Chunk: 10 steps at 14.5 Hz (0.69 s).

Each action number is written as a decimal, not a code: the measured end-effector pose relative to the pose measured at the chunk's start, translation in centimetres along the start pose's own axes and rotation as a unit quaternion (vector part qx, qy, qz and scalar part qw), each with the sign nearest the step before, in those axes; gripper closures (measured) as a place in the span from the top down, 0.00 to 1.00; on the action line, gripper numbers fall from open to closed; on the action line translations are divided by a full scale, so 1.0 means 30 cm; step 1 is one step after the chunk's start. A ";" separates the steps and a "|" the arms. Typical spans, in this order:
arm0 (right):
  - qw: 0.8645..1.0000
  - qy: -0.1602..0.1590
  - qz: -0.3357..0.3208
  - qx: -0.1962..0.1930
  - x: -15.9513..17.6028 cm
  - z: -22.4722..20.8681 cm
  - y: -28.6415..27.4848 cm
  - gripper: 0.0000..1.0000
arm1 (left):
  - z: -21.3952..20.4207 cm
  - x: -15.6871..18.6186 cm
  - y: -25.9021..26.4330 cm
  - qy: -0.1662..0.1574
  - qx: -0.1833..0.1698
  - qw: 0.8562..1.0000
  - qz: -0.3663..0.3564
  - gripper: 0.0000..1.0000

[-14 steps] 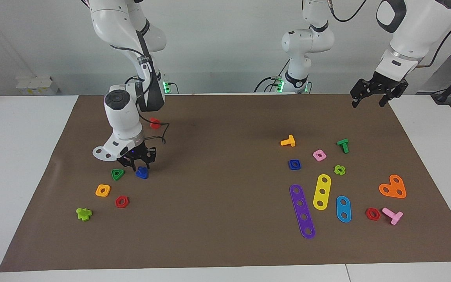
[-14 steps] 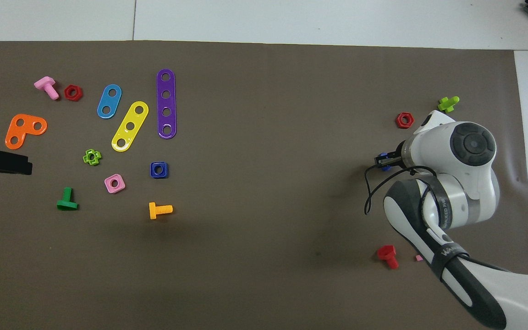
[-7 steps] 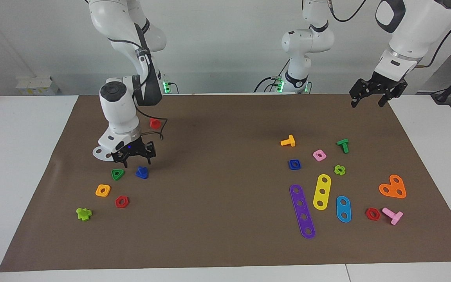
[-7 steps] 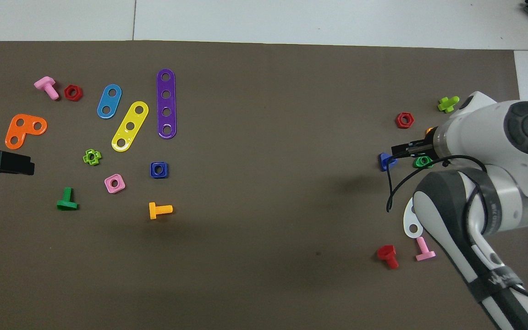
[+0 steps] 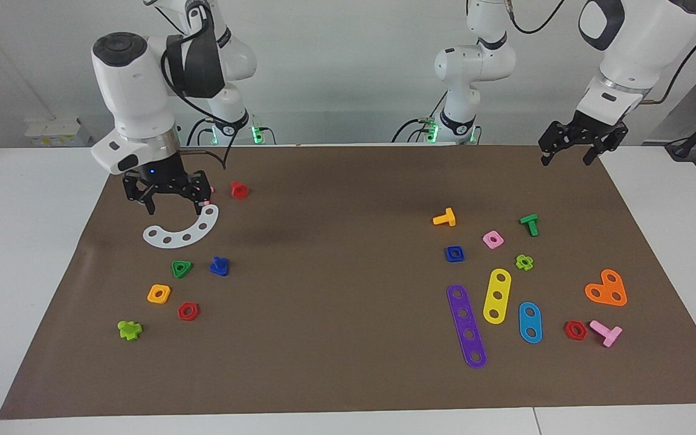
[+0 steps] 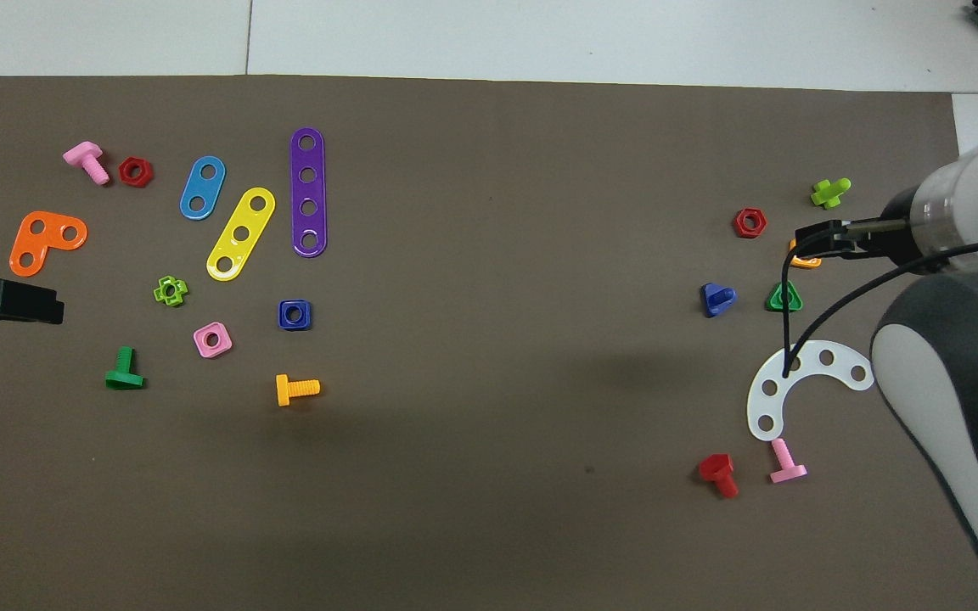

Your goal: Unscrew and place screws in storage area

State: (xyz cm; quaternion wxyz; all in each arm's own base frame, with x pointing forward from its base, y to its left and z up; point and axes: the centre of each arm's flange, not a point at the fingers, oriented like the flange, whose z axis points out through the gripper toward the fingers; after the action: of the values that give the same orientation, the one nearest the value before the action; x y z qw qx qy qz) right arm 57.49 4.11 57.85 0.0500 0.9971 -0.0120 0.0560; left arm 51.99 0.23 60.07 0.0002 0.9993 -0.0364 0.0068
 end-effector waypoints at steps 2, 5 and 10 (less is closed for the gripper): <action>1.000 -0.010 0.008 0.002 -0.006 -0.083 0.010 1.00 | 0.000 0.000 0.000 0.000 0.000 1.000 0.000 1.00; 0.999 -0.033 0.024 0.019 -0.027 -0.163 0.007 1.00 | -0.001 0.000 0.000 0.000 0.000 1.000 0.000 1.00; 0.997 -0.061 0.040 0.018 -0.054 -0.162 -0.012 1.00 | -0.001 0.000 0.000 0.000 0.000 1.000 0.000 1.00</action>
State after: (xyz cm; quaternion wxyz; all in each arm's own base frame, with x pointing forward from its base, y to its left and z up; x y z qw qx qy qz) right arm 55.34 4.98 62.45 0.0286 0.9982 -0.0533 -0.0025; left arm 51.98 0.23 60.10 0.0002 0.9993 -0.0364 0.0070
